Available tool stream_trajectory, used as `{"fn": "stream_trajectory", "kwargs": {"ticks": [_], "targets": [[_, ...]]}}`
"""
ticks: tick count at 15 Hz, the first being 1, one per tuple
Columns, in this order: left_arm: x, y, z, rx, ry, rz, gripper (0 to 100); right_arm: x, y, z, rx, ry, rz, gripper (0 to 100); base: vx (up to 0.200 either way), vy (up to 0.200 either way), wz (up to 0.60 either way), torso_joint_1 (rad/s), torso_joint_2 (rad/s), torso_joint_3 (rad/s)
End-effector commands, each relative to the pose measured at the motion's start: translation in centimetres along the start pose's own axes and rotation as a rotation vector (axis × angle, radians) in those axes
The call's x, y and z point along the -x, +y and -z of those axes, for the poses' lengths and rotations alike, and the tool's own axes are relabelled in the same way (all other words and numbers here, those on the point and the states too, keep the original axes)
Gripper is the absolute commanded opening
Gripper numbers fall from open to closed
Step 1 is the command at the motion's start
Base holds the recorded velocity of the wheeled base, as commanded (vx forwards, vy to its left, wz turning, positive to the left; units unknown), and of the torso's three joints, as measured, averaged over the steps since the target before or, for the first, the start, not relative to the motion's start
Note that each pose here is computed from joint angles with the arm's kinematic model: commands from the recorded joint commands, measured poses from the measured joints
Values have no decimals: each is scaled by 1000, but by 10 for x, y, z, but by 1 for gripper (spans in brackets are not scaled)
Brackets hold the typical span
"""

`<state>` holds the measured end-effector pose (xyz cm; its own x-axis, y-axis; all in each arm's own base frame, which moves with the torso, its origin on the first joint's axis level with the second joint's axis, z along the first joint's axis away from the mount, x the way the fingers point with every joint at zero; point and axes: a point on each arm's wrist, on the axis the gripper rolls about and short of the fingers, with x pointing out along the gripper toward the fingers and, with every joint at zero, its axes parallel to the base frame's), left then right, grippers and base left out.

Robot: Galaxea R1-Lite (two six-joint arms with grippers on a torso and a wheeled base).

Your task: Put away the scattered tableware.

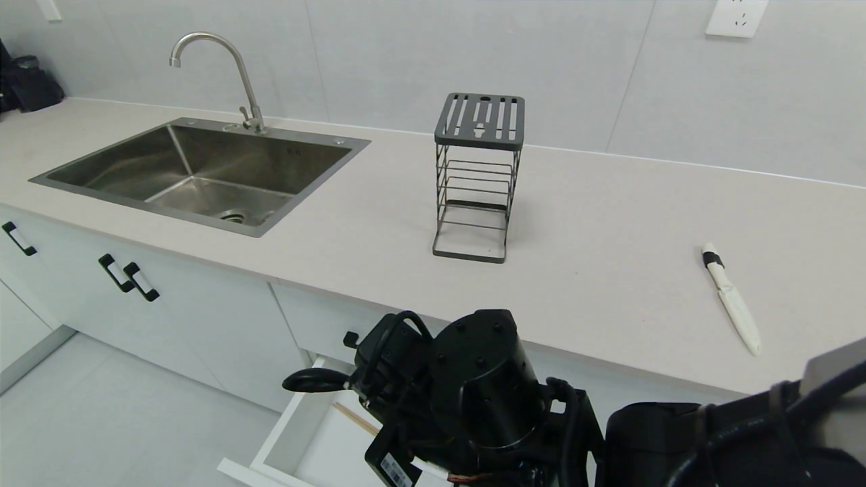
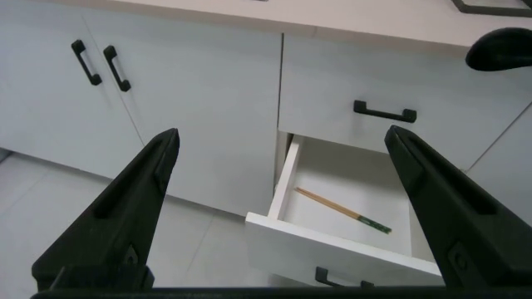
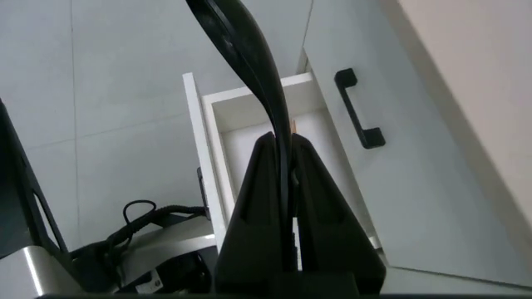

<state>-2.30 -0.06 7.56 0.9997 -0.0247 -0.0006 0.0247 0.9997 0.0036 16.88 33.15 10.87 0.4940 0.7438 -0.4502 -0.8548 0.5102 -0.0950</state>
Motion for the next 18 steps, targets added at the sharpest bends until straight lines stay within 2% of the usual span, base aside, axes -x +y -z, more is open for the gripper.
{"fn": "stream_trajectory", "kwargs": {"ticks": [1,12,18], "targets": [[0,0,0,1,1,0,100,-3,1,0,1,2,-2,0,0,0,0,-261,510,246],[0,0,0,-1,1,0,100,-3,8,-4,10,-13,-18,0,0,0,0,-256,488,226],[0,0,0,1,1,0,100,-2,11,-3,13,-14,-56,0,0,0,0,-257,366,138]]}}
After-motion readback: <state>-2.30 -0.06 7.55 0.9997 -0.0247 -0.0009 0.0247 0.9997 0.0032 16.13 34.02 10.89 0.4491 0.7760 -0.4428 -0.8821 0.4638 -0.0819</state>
